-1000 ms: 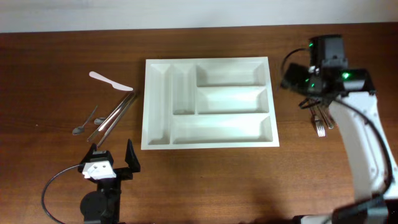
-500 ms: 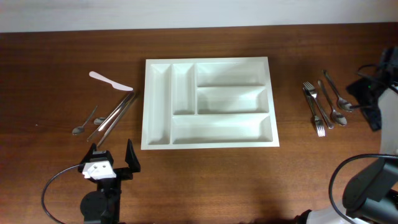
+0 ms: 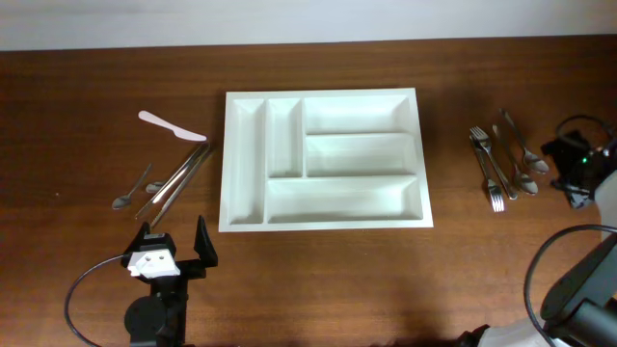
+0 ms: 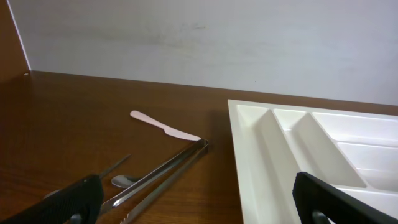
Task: Pack container
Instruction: 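Move the right gripper over the metal spoons on the right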
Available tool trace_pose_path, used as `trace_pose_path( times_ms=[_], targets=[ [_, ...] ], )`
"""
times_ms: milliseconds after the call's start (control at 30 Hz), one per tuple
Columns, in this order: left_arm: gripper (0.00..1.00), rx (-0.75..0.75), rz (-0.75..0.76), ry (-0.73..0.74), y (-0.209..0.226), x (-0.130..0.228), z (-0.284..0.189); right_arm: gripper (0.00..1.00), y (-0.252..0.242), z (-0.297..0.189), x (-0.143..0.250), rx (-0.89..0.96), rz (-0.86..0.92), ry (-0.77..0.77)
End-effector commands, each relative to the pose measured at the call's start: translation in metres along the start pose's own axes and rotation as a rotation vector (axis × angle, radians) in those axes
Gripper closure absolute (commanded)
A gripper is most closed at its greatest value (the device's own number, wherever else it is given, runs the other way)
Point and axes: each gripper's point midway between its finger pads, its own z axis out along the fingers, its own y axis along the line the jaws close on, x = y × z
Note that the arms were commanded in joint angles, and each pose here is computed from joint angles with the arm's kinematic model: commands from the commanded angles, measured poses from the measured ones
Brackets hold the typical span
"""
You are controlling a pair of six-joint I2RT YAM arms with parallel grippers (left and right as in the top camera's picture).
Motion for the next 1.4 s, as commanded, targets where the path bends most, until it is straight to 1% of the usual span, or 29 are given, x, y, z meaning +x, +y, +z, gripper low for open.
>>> trace_pose_path(
  times_ms=[0,33,133,233,467,700,833,933,1033,1200,1367],
  targets=[
    [0.01,0.006,-0.005,0.0,-0.001,0.001,0.0,0.11,0.004,0.003,0.018,-0.215,-0.014,0.08],
    [0.01,0.007,-0.005,0.0,-0.001,0.001,0.0,0.11,-0.006,0.004,0.016,-0.2,0.018,0.073],
    [0.01,0.006,-0.005,0.0,-0.001,0.001,0.0,0.11,-0.015,0.004,0.012,-0.18,0.033,0.058],
    [0.01,0.007,-0.005,0.0,-0.001,0.001,0.0,0.1,-0.022,0.003,0.02,-0.16,0.089,0.096],
    [0.01,0.007,-0.005,0.0,-0.001,0.001,0.0,0.11,-0.023,0.003,0.021,-0.153,0.076,0.099],
    [0.01,0.007,-0.005,0.0,-0.001,0.001,0.0,0.11,-0.033,0.006,0.015,-0.095,0.095,0.064],
    [0.01,0.007,-0.006,0.0,-0.001,0.001,0.0,0.11,-0.034,0.016,0.012,-0.106,0.084,0.055],
    [0.01,0.006,-0.005,0.0,-0.001,0.001,0.0,0.11,-0.027,0.026,0.012,-0.172,0.02,0.061],
    [0.01,0.006,-0.005,0.0,-0.001,0.001,0.0,0.11,-0.025,0.039,0.016,-0.217,0.013,0.083],
    [0.01,0.007,-0.005,0.0,-0.001,0.001,0.0,0.11,-0.019,0.044,0.015,-0.267,0.001,0.085],
    [0.01,0.007,-0.005,0.0,-0.001,0.001,0.0,0.15,-0.017,0.049,0.016,-0.281,-0.003,0.088]
  ],
)
